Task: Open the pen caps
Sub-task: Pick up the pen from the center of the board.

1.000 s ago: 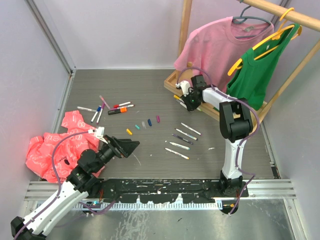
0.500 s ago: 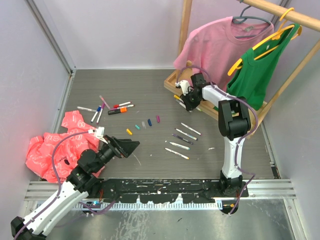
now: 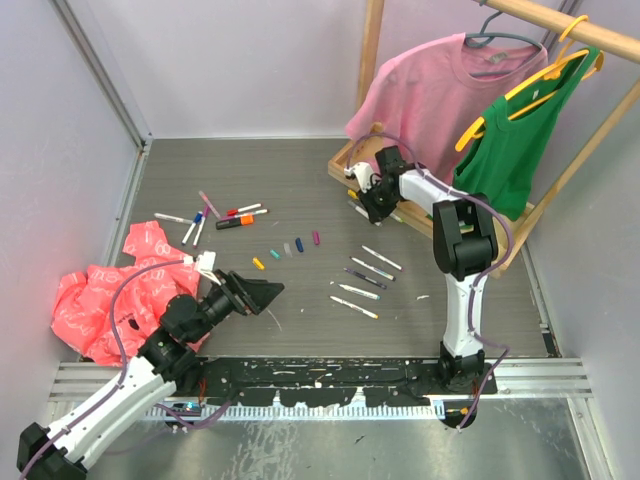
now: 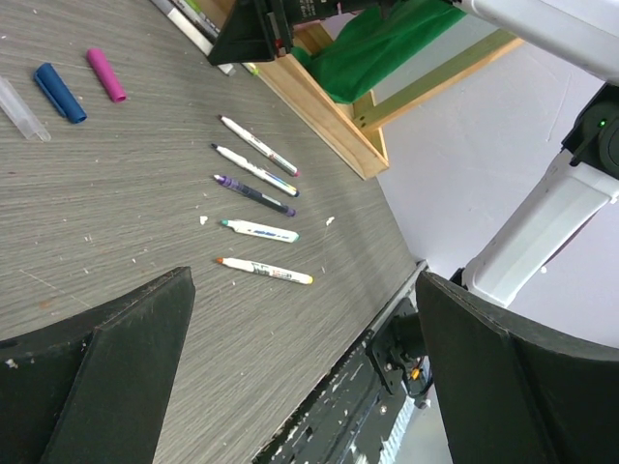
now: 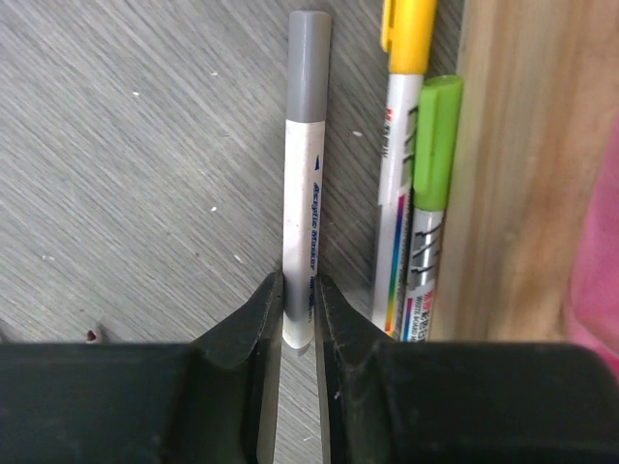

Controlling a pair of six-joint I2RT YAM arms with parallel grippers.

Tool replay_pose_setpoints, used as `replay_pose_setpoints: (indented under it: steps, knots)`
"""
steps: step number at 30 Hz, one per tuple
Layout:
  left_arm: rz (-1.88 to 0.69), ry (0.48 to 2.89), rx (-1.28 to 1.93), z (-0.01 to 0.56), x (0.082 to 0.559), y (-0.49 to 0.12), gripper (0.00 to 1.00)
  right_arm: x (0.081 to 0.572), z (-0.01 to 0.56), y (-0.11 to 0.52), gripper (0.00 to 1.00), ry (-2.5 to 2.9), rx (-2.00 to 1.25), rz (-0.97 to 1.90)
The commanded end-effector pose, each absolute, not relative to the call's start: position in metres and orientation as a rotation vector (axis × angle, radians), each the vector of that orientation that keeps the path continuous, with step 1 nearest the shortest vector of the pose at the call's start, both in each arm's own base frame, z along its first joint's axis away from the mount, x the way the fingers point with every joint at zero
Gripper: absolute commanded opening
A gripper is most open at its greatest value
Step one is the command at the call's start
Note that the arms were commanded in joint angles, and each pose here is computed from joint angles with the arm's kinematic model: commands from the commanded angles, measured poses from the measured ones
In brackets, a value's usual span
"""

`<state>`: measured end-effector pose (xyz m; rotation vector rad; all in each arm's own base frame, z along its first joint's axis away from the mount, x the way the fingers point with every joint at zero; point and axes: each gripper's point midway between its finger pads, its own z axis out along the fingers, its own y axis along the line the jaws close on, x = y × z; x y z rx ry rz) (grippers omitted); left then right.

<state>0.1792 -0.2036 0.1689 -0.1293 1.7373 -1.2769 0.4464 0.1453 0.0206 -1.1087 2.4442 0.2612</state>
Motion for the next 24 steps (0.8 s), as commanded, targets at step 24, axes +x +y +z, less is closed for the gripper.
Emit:
replay_pose_setpoints:
  steps: [24]
  knots:
    - [-1.363,1.659,-0.126,0.192,0.179,-0.210,0.98,0.414,-0.005,0.183,0.32,2.521,-1.291,0.233]
